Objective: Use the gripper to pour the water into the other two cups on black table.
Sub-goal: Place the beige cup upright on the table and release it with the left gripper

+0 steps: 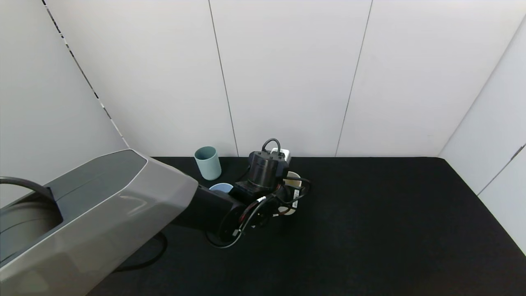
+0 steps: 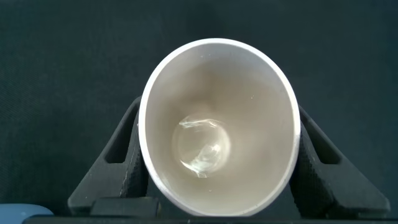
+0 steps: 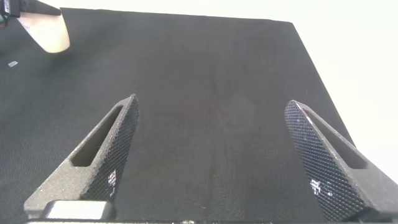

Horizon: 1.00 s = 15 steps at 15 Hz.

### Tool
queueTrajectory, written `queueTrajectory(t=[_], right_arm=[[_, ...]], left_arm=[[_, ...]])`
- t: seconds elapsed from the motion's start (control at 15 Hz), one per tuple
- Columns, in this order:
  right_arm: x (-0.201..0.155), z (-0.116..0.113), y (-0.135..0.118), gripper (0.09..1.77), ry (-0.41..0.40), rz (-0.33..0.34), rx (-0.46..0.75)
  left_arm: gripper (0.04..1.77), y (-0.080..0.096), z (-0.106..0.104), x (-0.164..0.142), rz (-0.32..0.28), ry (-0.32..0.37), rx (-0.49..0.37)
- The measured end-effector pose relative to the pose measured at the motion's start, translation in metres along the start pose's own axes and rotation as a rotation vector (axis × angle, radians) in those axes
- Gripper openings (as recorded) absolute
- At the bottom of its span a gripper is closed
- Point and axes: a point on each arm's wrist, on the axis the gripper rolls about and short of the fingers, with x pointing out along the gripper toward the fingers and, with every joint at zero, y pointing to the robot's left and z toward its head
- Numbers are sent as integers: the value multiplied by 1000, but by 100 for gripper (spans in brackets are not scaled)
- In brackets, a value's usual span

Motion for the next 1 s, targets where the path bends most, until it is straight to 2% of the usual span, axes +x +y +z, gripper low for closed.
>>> queueTrajectory(t=[1.0], right_arm=[[0, 0, 0, 171, 0, 0, 0]], left_arm=[[126, 1, -13, 14, 18, 28, 13]])
